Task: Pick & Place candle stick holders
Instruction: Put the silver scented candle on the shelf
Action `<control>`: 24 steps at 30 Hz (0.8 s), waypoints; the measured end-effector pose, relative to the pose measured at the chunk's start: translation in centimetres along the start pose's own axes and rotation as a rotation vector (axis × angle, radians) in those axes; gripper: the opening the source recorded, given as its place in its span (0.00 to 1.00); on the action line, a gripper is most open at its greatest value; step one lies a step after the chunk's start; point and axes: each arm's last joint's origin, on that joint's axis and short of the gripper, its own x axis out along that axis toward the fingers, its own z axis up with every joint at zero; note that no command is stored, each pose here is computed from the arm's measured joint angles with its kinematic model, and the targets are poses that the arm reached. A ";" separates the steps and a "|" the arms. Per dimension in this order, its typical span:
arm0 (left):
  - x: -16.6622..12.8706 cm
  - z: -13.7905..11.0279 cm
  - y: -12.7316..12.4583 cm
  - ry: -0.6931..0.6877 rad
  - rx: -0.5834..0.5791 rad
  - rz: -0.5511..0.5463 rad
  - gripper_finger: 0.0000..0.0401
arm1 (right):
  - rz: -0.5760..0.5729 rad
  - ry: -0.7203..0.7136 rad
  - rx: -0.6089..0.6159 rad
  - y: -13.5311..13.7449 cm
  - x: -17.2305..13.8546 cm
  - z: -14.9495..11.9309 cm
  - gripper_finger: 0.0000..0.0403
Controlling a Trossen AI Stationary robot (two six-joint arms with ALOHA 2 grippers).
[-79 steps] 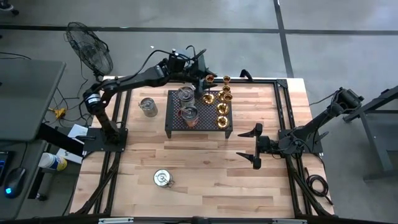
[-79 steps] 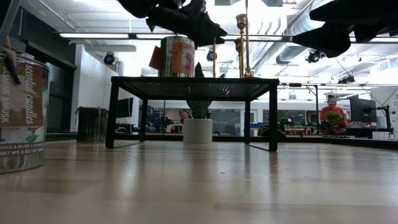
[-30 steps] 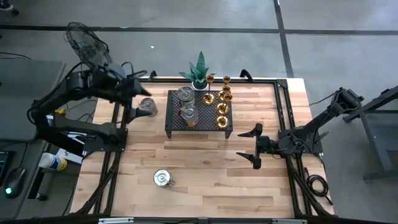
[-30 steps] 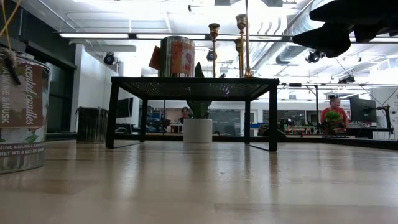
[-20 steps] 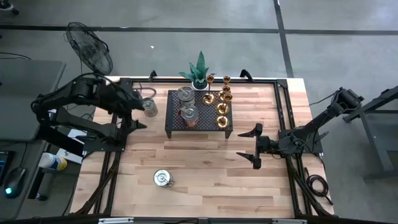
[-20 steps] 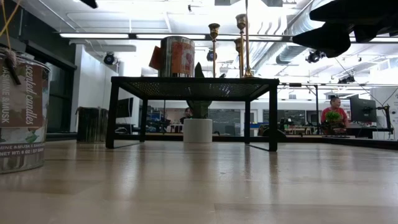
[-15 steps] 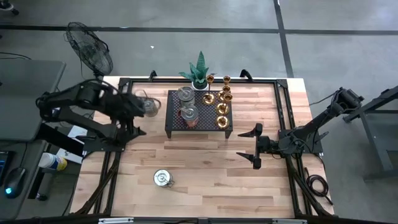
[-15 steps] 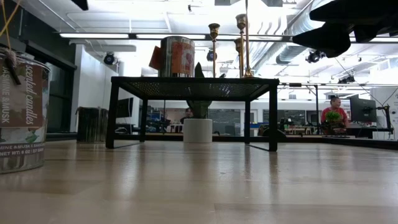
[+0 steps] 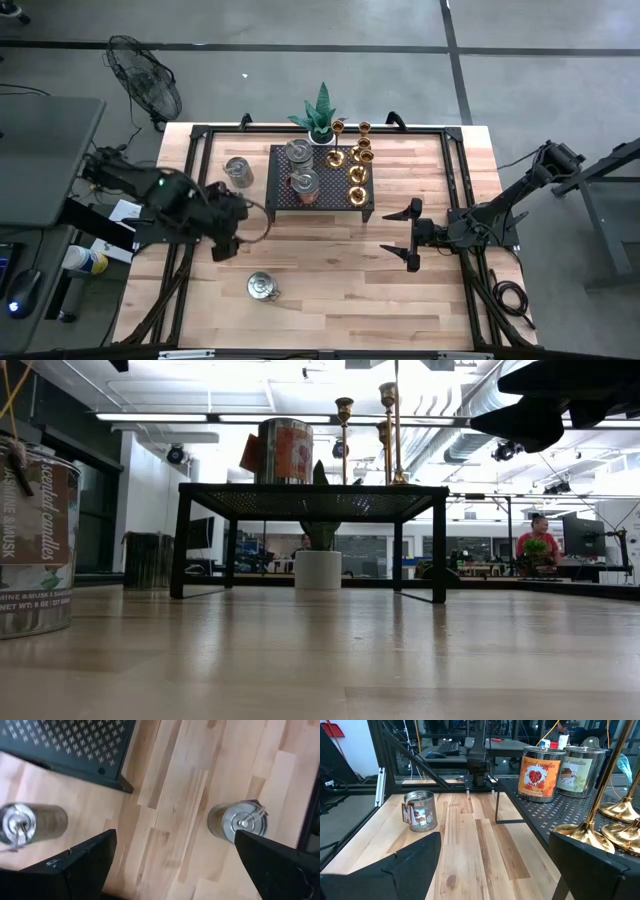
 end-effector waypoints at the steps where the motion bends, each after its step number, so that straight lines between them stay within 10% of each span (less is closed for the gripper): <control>1: 0.1 -0.1 -0.5 -0.014 0.015 0.007 1.00 | 0.000 0.000 0.000 0.0 0.0 0.0 0.90; 9: 0.3 -1.3 -2.3 -0.160 0.084 -0.019 1.00 | 0.000 0.000 0.000 0.0 0.0 0.0 0.90; 24: 7.3 -12.1 0.7 -0.247 0.145 -0.385 1.00 | 0.000 0.000 0.000 0.0 0.0 0.0 0.90</control>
